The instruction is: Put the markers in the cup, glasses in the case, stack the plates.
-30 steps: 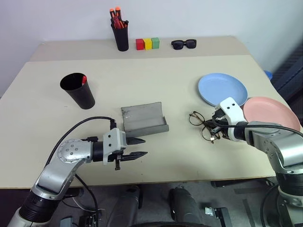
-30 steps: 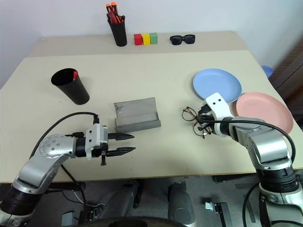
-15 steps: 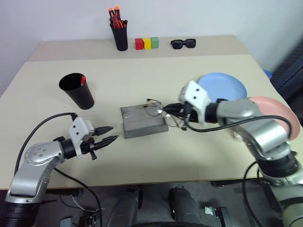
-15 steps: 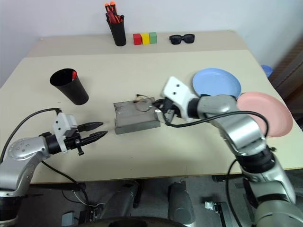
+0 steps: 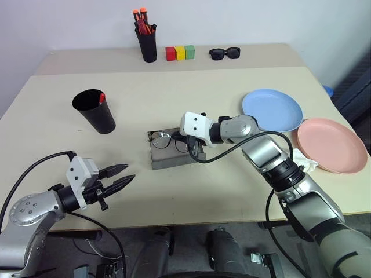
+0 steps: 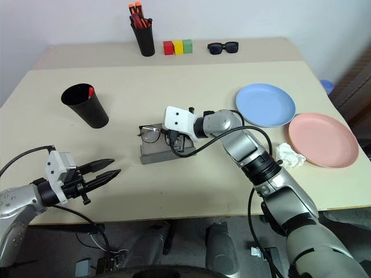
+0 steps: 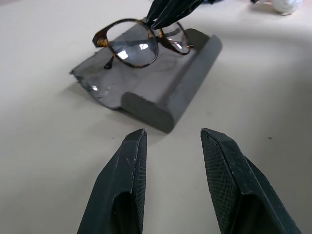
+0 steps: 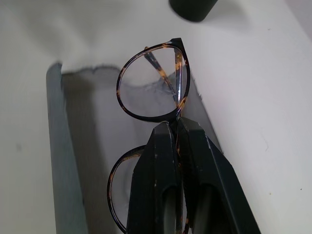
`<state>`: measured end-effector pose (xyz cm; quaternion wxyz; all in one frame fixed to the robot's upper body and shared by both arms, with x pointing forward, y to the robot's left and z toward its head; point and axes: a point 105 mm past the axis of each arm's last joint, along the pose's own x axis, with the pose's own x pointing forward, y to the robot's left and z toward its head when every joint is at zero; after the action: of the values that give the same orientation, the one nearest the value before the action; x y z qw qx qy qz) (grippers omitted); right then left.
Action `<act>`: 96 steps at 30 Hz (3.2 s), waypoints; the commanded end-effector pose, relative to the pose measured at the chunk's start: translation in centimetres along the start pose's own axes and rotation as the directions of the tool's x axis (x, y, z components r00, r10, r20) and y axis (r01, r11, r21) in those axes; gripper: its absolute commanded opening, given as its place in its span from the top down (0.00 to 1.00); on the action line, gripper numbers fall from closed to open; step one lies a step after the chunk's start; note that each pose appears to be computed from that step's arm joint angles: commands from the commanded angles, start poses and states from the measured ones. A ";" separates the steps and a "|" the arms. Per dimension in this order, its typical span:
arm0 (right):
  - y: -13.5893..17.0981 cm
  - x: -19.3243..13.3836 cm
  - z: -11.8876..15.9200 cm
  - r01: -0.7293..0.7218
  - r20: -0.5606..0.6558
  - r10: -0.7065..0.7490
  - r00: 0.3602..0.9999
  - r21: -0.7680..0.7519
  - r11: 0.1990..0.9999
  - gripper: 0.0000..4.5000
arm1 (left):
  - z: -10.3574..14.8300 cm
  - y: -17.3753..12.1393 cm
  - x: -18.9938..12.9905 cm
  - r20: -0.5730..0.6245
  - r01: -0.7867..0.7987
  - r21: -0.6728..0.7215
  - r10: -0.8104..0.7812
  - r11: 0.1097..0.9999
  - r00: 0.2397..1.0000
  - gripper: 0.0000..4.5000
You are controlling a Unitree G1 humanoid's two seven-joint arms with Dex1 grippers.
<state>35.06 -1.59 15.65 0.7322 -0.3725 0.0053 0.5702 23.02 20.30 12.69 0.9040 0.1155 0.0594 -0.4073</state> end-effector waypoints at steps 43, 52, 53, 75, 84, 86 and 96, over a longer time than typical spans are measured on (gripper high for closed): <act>4.5 -11.9 -2.0 0.363 -0.075 -0.355 0.932 0.236 0.901 0.10 | 5.8 7.8 17.1 -0.132 -0.114 -0.261 0.082 0.958 0.988 0.99; 4.2 -11.9 -2.2 0.400 -0.077 -0.394 0.916 0.257 0.880 0.10 | 4.8 4.9 16.3 -0.169 0.089 -0.176 -0.119 0.980 0.978 0.99; 4.1 -11.8 -2.3 0.401 -0.076 -0.395 0.916 0.257 0.879 0.10 | 4.8 4.6 16.1 -0.167 0.104 -0.166 -0.132 0.981 0.977 0.99; 4.5 -11.0 -2.9 0.356 -0.046 -0.359 0.932 0.284 0.890 0.10 | 5.2 8.5 17.6 -0.199 -0.069 -0.198 0.029 0.978 0.980 0.99; 5.3 -11.6 -2.4 0.343 -0.009 -0.360 0.933 0.331 0.879 0.10 | 4.0 6.7 17.7 -0.246 0.147 -0.152 -0.181 0.977 0.952 0.99; 5.4 -11.6 -2.4 0.347 -0.011 -0.364 0.931 0.333 0.877 0.10 | 3.8 6.3 17.3 -0.244 0.194 -0.141 -0.224 0.971 0.943 0.99; 5.2 -11.5 -2.7 0.355 -0.015 -0.372 0.928 0.334 0.873 0.10 | 4.8 4.3 15.1 -0.171 0.344 -0.106 -0.358 0.933 0.918 0.99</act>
<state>27.82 -12.34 14.67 0.8777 -0.2164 0.0398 0.4257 36.92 11.29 13.35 0.8168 0.1017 0.2138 -0.5261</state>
